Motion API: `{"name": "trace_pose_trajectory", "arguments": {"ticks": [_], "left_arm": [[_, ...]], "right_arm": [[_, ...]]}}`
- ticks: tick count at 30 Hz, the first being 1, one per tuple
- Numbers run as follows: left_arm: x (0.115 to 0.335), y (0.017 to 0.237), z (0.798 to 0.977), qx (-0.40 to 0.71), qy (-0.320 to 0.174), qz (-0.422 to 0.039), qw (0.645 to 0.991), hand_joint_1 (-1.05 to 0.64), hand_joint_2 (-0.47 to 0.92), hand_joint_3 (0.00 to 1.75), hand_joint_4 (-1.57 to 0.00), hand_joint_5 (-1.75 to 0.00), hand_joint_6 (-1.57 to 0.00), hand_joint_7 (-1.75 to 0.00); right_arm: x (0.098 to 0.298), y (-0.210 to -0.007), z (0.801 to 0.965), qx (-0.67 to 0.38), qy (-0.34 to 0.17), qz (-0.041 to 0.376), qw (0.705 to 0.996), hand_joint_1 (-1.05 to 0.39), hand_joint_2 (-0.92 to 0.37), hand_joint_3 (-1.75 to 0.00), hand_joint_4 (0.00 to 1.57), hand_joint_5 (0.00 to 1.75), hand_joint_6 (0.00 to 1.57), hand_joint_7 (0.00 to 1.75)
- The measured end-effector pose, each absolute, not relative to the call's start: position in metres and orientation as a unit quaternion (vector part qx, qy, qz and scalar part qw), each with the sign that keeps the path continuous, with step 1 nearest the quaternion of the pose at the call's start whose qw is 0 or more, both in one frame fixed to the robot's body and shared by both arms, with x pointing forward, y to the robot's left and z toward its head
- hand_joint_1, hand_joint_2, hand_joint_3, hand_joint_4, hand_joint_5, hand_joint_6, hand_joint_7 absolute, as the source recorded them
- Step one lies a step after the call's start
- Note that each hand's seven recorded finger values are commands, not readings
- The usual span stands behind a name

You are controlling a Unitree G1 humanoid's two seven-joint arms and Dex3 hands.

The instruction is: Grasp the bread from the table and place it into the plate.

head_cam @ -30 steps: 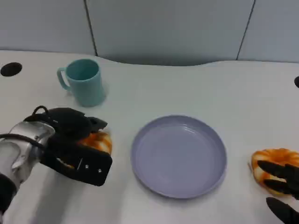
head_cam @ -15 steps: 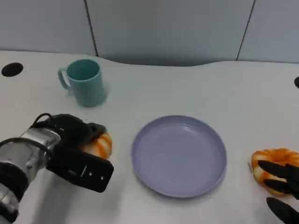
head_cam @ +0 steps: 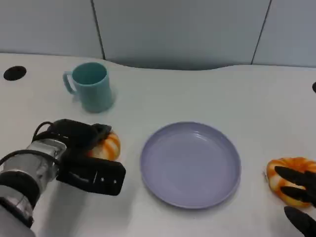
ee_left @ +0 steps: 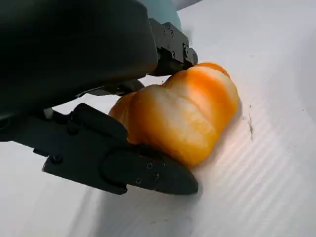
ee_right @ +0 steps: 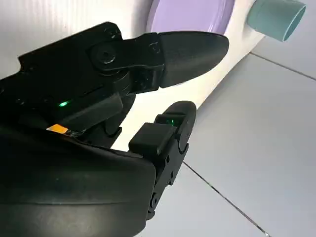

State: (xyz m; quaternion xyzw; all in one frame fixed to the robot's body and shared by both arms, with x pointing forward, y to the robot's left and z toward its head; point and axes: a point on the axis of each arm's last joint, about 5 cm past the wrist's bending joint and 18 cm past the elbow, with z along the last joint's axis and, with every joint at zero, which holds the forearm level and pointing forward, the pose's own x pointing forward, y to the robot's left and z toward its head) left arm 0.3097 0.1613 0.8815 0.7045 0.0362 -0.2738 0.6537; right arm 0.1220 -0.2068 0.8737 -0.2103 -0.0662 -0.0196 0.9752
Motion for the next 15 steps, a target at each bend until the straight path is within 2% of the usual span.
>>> {"name": "trace_pose_trajectory", "arguments": {"ticks": [1,2,4,9,12,15], "left_arm": [[0.3102,0.1609,0.882,0.702,0.037,-0.27,0.658,-0.17,0.91,0.07,-0.33,-1.48,-0.37,-0.93],[0.3107,0.1604,0.8825,0.698,0.04,-0.266,0.664,-0.17,0.9,0.06,-0.37,-1.64,-0.31,-1.37],[0.3113,0.1596,0.8828,0.692,0.039,-0.256,0.674,-0.19,0.91,0.05,-0.52,-1.72,-0.37,-1.67],[0.3119,0.159,0.8834,0.686,0.033,-0.249,0.683,-0.2,0.92,0.06,-0.62,-1.75,-0.45,-1.74],[0.3121,0.16,0.8845,0.659,0.034,-0.249,0.708,-0.21,0.92,0.13,-0.67,-1.75,-0.52,-1.75],[0.3129,0.1606,0.8866,0.631,0.029,-0.242,0.736,-0.19,0.92,0.18,-0.66,-1.75,-0.48,-1.75]], "right_arm": [[0.1219,-0.2072,0.8741,-0.211,-0.07,-0.019,0.975,-0.39,-0.92,-0.38,0.96,0.03,0.76,0.0],[0.1219,-0.2074,0.8745,-0.212,-0.073,-0.019,0.974,-0.39,-0.92,-0.38,0.96,0.03,0.76,0.0],[0.1218,-0.2076,0.8746,-0.213,-0.075,-0.019,0.974,-0.39,-0.92,-0.39,0.95,0.03,0.76,0.0],[0.121,-0.208,0.8743,-0.214,-0.073,-0.019,0.974,-0.39,-0.92,-0.39,0.95,0.03,0.76,0.0],[0.1207,-0.2082,0.8742,-0.215,-0.072,-0.02,0.974,-0.38,-0.92,-0.39,0.94,0.02,0.76,0.0],[0.1205,-0.2082,0.8742,-0.218,-0.072,-0.019,0.973,-0.39,-0.92,-0.38,0.94,0.02,0.77,0.0]]}}
